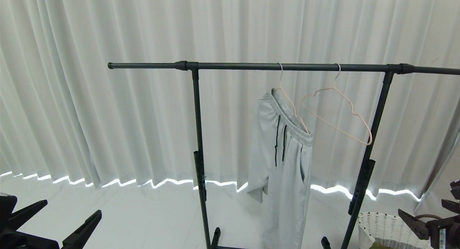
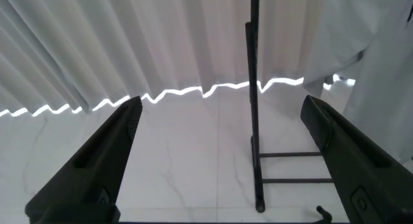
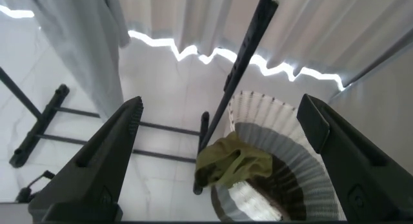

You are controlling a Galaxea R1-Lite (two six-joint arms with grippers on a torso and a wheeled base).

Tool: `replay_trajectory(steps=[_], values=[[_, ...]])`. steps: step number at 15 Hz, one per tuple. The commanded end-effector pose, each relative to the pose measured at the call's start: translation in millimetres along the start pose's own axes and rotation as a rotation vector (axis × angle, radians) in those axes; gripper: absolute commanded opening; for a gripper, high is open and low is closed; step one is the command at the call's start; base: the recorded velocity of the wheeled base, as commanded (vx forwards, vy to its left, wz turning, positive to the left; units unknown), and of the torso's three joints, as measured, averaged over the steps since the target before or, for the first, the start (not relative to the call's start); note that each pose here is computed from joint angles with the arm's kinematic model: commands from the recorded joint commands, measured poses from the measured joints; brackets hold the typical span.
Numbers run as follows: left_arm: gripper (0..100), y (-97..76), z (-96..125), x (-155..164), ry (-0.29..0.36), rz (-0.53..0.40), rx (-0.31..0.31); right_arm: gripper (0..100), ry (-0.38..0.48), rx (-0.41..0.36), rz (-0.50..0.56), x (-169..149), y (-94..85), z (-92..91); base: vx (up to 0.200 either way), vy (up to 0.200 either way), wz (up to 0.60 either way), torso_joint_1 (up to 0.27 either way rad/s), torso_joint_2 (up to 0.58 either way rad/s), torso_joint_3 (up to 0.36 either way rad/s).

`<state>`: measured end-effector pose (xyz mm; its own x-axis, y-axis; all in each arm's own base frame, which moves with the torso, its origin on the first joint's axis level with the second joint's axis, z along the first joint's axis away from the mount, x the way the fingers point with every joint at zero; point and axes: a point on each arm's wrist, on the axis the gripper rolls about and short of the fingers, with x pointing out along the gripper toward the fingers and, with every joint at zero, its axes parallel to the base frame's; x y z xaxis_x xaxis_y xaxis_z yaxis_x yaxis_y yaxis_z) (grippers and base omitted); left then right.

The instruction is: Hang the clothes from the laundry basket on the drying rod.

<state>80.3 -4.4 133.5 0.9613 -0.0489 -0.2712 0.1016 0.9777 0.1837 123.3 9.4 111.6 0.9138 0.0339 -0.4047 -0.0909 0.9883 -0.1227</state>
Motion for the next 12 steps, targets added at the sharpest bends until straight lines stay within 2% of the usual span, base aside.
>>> replay_trajectory(steps=[1,3,9,12], values=[[100,0.0,0.1,-0.1,-0.002,0.001,0.0,100,0.011,-0.005,0.003,2.2,0.4,-0.5,0.0,0.0,0.0,-0.217,0.5,0.266],[100,-0.2,-1.0,0.7,0.008,-0.001,0.0,100,-0.008,-0.01,0.004,3.2,0.2,4.8,0.0,0.0,0.0,-0.217,0.48,0.261],[100,-0.4,-2.3,0.4,0.011,-0.002,0.0,100,0.054,-0.012,0.012,13.9,1.4,1.0,0.0,0.0,0.0,-0.2,0.46,0.262],[100,-1.0,-5.0,0.5,0.021,-0.004,0.0,100,0.076,-0.014,0.011,17.4,1.3,-0.8,0.0,0.0,0.0,-0.09,0.21,0.123]])
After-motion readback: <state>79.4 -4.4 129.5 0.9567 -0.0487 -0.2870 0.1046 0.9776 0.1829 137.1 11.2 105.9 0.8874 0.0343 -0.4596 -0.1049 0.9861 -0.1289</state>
